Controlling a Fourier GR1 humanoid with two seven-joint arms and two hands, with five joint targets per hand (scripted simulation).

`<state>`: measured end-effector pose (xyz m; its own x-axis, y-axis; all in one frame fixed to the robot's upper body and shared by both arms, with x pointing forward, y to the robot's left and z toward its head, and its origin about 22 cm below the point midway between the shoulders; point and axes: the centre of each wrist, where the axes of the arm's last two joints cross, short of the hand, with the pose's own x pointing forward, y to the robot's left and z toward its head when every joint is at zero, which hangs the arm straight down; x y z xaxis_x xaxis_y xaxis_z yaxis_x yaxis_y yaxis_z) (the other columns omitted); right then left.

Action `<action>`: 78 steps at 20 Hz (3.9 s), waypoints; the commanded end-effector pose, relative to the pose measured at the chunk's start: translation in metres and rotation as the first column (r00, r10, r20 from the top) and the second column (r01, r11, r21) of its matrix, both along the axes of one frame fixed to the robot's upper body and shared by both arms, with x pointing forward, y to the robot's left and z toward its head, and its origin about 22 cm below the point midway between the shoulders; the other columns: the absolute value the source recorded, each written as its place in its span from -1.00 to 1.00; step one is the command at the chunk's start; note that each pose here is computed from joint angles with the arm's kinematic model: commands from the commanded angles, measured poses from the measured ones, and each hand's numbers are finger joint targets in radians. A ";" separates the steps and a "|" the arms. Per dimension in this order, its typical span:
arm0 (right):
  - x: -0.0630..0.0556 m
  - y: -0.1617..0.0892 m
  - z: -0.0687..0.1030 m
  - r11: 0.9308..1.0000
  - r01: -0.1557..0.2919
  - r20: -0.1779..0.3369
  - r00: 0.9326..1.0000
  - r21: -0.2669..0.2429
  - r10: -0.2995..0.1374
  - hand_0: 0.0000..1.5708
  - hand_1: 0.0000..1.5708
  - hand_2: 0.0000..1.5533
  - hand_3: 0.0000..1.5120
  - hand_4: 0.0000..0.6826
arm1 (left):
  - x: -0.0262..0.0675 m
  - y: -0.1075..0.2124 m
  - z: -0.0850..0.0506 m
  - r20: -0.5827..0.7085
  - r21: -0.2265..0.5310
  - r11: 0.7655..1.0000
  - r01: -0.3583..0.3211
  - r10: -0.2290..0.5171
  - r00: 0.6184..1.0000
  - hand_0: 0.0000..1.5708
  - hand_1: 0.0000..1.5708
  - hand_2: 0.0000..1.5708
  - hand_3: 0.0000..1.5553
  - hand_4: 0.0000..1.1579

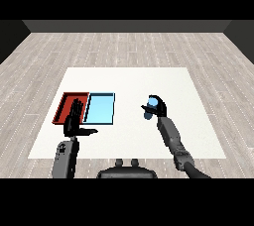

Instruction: Pick the blue can and put it in the blue box

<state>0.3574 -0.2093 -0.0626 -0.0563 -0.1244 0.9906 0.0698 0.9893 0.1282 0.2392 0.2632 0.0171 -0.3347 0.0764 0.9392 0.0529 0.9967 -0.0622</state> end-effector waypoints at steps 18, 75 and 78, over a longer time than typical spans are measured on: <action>0.016 0.065 0.111 0.979 -0.133 0.214 0.963 -0.157 0.165 0.79 0.79 0.87 0.90 0.84 | 0.0143 -0.018 -0.009 -0.021 -0.017 0.993 0.118 -0.118 0.993 -1.00 -1.00 -1.00 -1.00 -1.00; -0.072 0.138 0.108 0.928 -0.331 0.287 0.885 -0.171 0.368 0.89 0.89 0.89 0.88 0.78 | 0.0670 -0.168 -0.018 -0.229 -0.027 0.955 0.295 -0.294 0.928 -1.00 -1.00 -1.00 -1.00 -1.00; -0.065 0.135 0.125 0.927 -0.346 0.297 0.878 -0.147 0.375 0.87 0.87 0.89 0.87 0.71 | 0.0600 -0.174 -0.025 -0.231 -0.030 0.955 0.295 -0.293 0.928 -1.00 -1.00 -1.00 -1.00 -1.00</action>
<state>0.3032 -0.0757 0.0512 -0.3381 -0.0844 0.9373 -0.3087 0.9508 -0.0257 0.2960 0.0935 -0.0058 -0.0696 0.1306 0.9890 0.3233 0.9408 -0.1015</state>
